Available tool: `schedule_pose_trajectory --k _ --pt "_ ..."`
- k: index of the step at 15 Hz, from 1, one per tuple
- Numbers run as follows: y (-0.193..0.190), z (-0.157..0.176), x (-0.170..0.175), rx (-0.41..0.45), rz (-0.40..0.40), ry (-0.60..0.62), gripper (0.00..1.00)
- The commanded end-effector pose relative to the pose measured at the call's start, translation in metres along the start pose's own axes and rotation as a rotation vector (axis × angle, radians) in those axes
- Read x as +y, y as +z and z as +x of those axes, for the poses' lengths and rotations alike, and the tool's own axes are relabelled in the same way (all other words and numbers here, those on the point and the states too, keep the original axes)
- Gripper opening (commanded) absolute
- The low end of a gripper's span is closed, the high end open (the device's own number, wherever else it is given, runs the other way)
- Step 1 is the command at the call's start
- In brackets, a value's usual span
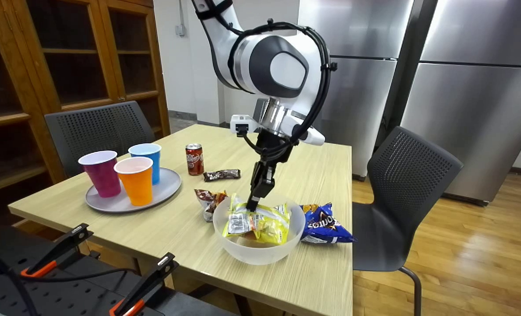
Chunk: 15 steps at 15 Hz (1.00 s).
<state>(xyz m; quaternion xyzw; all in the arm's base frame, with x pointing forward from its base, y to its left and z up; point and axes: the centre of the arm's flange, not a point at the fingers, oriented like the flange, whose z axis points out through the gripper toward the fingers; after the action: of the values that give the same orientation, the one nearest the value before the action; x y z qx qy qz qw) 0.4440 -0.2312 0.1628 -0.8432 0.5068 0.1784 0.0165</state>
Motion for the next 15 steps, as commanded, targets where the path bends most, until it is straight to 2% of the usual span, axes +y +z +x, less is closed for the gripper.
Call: schedule_pose_trajectory --k 1,3,4,5,14,15 --pt "-0.005 0.009 -0.015 -0.033 -0.011 -0.005 0.00" --pt "-0.006 0.010 -0.019 -0.039 -0.024 -0.019 0.00" --pt "-0.006 0.010 -0.021 -0.043 -0.029 -0.027 0.18" --pt "-0.007 0.010 -0.022 -0.047 -0.031 -0.031 0.27" --pt "-0.028 0.005 -0.022 -0.036 -0.002 -0.094 0.94" --pt "-0.031 0.006 -0.021 -0.032 0.004 -0.101 0.99"
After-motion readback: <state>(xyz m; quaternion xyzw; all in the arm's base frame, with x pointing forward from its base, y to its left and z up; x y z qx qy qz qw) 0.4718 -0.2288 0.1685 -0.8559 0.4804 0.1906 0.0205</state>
